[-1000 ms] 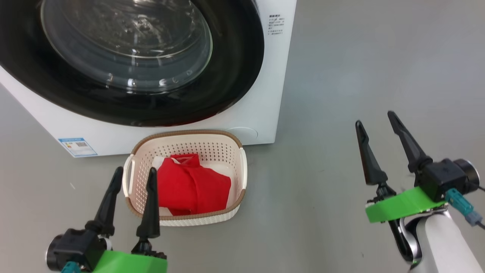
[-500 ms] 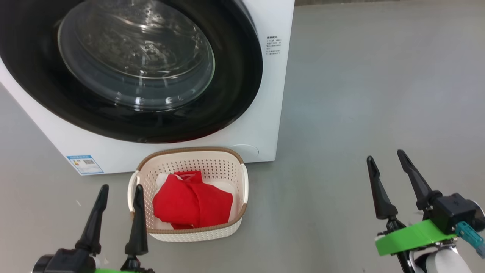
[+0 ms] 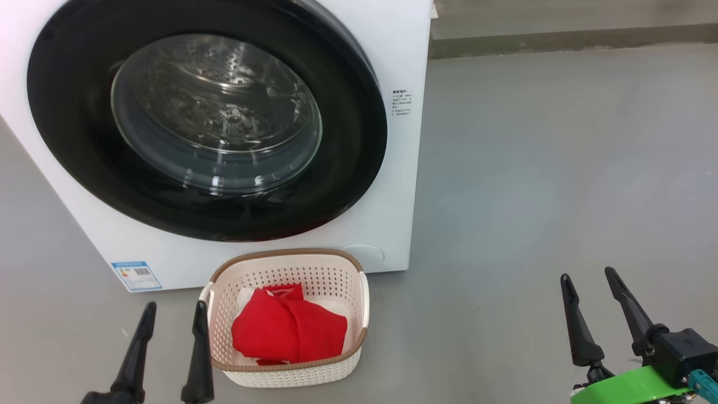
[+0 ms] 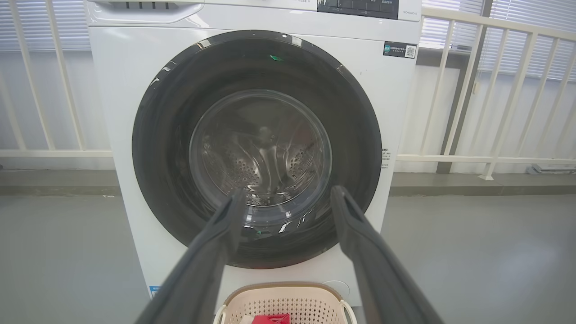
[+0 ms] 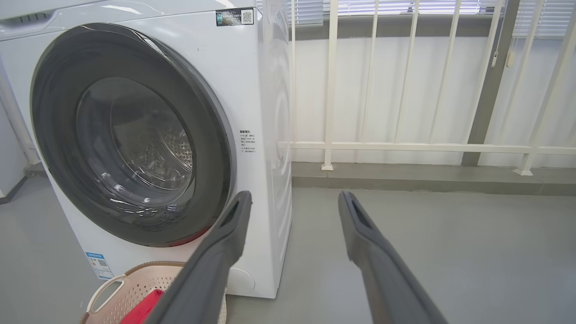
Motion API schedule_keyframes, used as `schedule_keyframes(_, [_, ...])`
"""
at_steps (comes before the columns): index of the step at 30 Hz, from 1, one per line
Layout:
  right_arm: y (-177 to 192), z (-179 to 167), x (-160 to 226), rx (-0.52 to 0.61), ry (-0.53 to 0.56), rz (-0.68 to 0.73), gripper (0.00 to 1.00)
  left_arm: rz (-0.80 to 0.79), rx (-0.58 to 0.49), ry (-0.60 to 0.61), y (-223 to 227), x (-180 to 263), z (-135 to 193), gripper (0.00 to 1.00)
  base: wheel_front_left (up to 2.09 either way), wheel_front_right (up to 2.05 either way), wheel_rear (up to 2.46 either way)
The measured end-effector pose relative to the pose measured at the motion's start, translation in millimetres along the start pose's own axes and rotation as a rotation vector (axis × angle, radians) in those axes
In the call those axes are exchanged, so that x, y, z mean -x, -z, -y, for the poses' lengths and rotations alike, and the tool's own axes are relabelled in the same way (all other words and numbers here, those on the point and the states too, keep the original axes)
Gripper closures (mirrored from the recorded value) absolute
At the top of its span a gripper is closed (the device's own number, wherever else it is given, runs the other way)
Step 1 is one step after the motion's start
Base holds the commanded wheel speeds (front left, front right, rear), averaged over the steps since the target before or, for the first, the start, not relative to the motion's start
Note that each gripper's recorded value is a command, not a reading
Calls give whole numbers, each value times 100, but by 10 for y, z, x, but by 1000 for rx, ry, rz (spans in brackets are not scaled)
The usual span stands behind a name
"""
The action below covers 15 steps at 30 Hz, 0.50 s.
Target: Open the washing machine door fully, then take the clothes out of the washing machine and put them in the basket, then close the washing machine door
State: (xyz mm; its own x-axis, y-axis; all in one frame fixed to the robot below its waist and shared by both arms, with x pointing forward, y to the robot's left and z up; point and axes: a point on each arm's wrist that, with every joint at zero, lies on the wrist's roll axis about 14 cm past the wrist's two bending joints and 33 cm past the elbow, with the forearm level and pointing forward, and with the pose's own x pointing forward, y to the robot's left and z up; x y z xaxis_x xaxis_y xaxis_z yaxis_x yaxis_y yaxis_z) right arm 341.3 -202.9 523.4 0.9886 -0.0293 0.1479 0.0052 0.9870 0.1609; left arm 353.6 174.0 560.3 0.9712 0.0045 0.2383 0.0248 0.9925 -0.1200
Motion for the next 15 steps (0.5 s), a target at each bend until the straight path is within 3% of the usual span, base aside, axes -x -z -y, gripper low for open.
schedule_keyframes(15, [11, 17, 113, 1, 7, -5, 0, -56, -4, -13, 159, 140, -72, 0, 0, 0, 0])
